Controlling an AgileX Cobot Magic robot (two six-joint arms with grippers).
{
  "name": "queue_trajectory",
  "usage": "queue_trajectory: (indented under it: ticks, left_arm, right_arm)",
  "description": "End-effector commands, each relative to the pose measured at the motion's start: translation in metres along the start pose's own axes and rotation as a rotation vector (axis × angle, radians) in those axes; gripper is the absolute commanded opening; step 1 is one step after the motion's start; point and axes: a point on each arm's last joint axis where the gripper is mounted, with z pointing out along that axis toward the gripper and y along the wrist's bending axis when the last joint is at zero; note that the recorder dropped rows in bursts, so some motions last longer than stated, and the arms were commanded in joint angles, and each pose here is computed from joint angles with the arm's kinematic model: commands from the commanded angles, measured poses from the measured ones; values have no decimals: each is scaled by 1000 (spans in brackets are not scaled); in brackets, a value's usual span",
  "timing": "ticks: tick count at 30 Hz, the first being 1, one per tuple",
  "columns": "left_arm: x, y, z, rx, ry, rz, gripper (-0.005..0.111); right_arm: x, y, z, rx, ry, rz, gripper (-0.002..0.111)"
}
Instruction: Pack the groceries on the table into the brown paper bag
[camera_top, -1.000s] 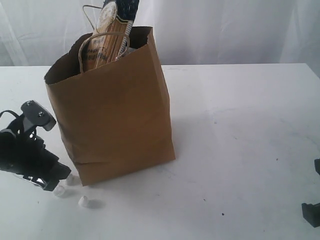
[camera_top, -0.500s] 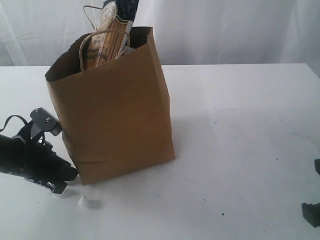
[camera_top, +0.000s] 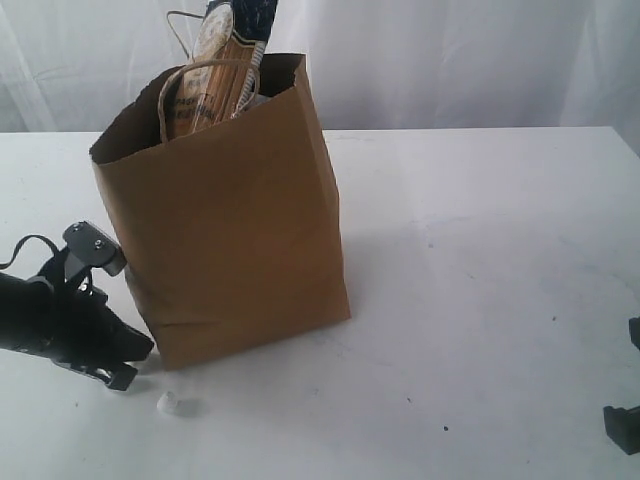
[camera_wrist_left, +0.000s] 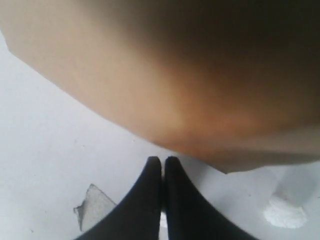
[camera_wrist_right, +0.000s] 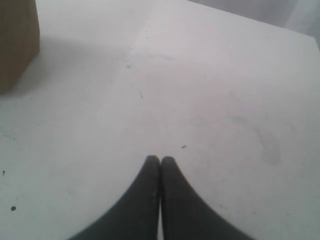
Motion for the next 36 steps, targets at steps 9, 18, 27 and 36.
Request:
queue_trajectory:
  ticks: [9, 18, 27, 36]
  left_arm:
    - [-24, -12, -42, -43, -135, 6, 0]
    - [-30, -51, -96, 84, -151, -16, 0]
    - [-15, -101, -161, 152, -155, 123, 0]
    - [-71, -104, -255, -290, -693, 228, 0]
  right_arm:
    - [-3, -1, 0, 4, -10, -4, 0]
    - [-3, -1, 0, 4, -10, -4, 0]
    - [-3, -1, 0, 4, -10, -4, 0]
    - [-3, 1, 0, -6, -11, -10, 0]
